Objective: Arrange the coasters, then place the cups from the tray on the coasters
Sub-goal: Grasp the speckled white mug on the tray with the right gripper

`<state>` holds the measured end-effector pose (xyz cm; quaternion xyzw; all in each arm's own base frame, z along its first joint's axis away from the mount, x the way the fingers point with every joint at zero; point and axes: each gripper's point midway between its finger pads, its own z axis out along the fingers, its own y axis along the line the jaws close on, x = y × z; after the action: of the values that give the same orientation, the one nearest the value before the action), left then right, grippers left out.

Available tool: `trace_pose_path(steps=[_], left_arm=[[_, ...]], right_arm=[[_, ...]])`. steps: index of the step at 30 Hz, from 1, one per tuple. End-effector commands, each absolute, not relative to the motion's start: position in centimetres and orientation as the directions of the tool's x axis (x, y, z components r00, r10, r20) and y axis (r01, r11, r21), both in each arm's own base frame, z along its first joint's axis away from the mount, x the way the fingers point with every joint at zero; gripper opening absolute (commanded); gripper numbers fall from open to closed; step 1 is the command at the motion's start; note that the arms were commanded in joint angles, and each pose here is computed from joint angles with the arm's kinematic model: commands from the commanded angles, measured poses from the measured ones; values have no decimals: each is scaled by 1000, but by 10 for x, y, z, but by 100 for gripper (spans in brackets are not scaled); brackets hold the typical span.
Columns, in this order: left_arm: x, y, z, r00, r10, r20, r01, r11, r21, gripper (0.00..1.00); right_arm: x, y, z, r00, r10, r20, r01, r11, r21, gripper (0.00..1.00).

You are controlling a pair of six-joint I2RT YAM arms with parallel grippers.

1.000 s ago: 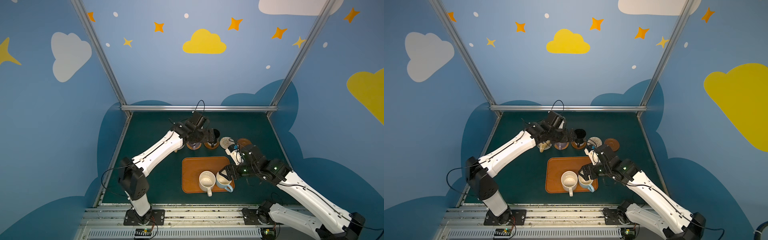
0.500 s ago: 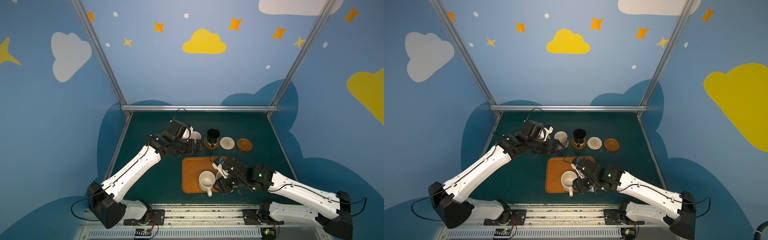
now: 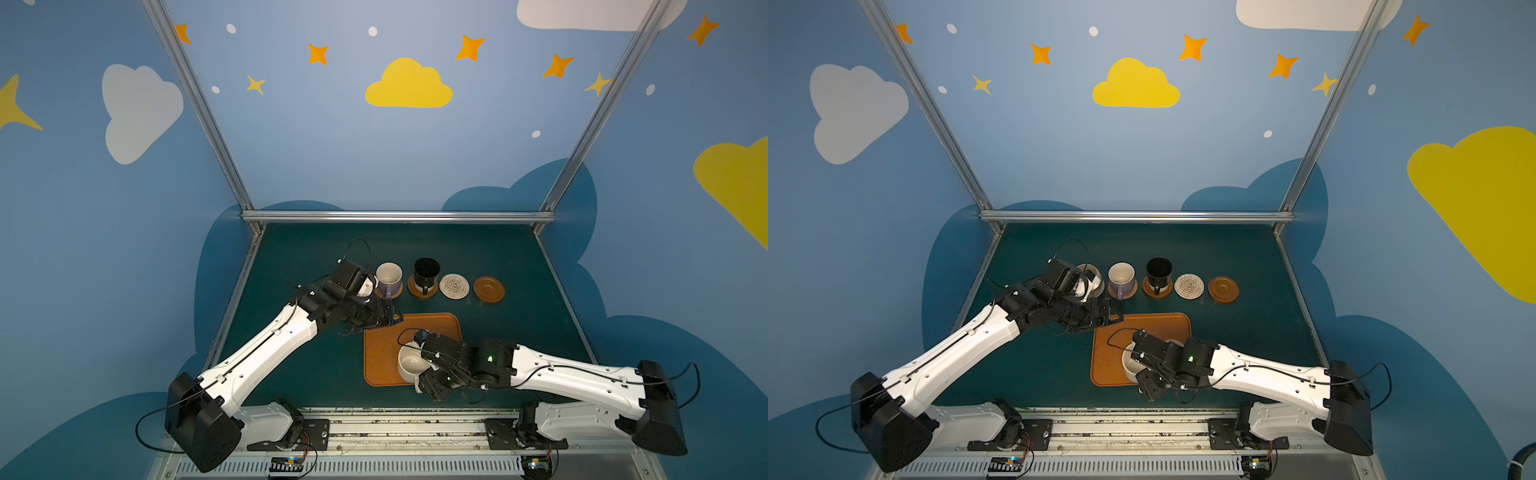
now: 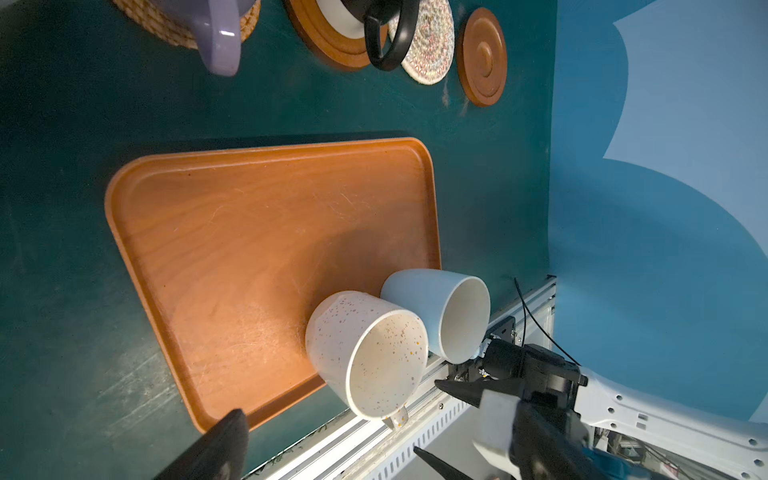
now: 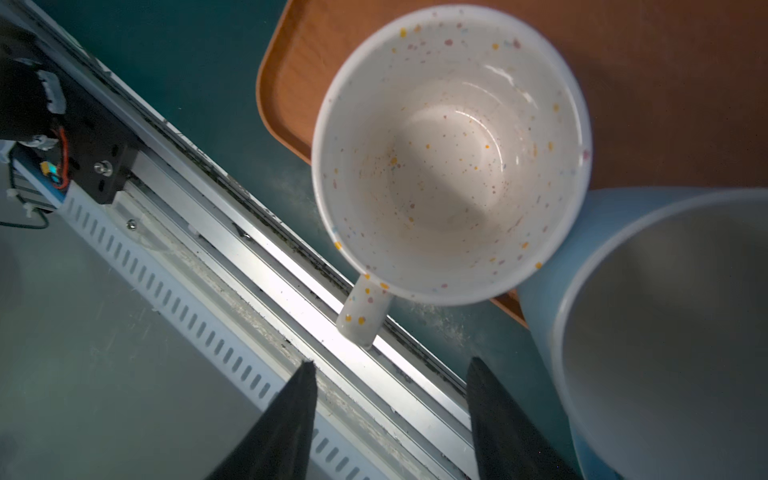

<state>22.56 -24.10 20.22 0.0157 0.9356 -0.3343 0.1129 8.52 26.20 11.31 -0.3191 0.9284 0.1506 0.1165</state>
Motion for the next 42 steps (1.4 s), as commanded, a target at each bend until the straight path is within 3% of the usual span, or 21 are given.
trace_pose_path(steps=[1,11,16,27,35,42], left_arm=[[222,-235,206,-972,-77,-222,84,770,-632,99],[216,-223,188,-960,-196,-198,-16,748,-663,99],[213,-223,179,-960,-227,-165,-57,731,-680,99],[208,-224,160,-957,-261,-126,-101,707,-700,99],[205,-220,153,-953,-279,-116,-120,702,-702,99],[206,-220,152,-953,-279,-117,-121,705,-699,99]], right_arm=[[89,261,109,-789,-544,-286,-600,783,167,59],[89,274,91,-795,-568,-212,-600,788,139,57],[97,268,83,-823,-535,-188,-557,826,86,47],[109,274,78,-816,-540,-204,-563,824,67,45],[114,278,82,-795,-553,-250,-584,809,67,37],[111,283,75,-787,-576,-221,-602,795,70,37]])
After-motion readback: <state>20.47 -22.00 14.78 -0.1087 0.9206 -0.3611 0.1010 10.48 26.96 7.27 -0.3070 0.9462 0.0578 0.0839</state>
